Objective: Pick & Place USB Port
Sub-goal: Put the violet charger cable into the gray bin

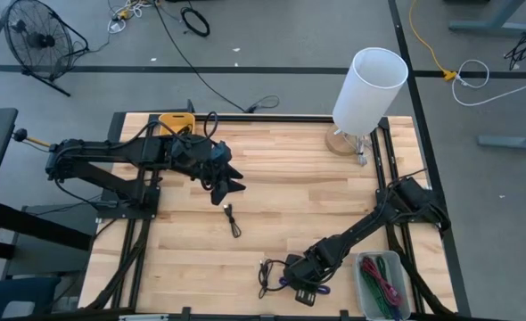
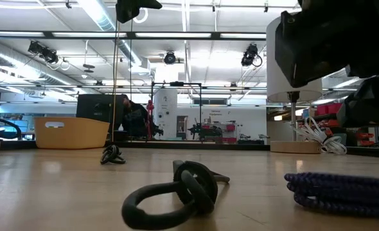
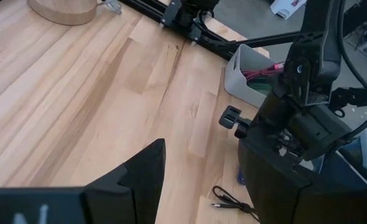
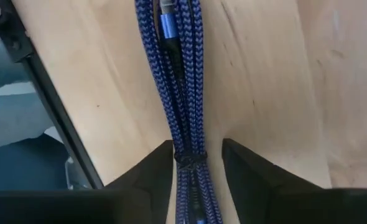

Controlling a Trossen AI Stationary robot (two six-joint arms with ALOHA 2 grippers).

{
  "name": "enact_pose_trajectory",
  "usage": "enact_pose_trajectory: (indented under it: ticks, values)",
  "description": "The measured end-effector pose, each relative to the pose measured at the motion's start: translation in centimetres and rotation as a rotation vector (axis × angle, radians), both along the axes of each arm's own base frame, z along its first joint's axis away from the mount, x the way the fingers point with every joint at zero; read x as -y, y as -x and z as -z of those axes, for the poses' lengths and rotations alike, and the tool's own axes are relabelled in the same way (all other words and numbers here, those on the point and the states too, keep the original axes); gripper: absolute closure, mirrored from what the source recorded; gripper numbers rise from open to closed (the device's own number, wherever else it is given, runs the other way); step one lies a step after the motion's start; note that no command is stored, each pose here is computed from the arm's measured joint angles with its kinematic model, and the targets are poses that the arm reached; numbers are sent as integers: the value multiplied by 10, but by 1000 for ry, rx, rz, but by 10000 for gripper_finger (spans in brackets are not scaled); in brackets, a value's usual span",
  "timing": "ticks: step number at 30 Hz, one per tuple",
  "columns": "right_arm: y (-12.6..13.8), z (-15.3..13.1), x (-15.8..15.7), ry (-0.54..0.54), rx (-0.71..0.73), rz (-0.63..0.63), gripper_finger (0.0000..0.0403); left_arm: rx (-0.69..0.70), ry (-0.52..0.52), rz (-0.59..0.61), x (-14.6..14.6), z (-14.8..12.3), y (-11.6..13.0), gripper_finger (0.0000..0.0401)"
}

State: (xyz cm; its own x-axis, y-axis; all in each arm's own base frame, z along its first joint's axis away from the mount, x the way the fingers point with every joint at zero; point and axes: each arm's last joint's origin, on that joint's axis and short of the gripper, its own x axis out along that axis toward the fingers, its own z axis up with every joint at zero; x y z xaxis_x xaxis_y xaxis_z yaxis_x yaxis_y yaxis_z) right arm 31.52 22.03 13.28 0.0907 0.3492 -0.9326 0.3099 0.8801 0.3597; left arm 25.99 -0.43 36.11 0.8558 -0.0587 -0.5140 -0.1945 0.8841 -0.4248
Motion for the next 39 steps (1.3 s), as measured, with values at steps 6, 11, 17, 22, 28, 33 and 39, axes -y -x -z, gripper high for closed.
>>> enact_pose_trajectory:
  ticks: [6,11,17,22,28,33,39]
  values:
    - [-1,3,4,-8,-37,-4,380,-10,0,0,0,1,0,195]
    - [-3,-2,10,-79,-72,13,394,-25,-2,1,0,2,1,195]
    - [12,-51,16,-187,-106,52,399,-26,-4,0,0,2,1,195]
    - [37,-100,25,-249,-160,179,401,-38,-6,-2,0,3,2,195]
    - [81,-141,33,-241,-342,378,402,-43,-7,-1,0,4,2,195]
    - [118,-148,35,-99,-579,507,402,-44,-28,12,0,4,2,195]
    - [136,-148,27,-38,-758,543,403,-45,-28,12,0,4,3,195]
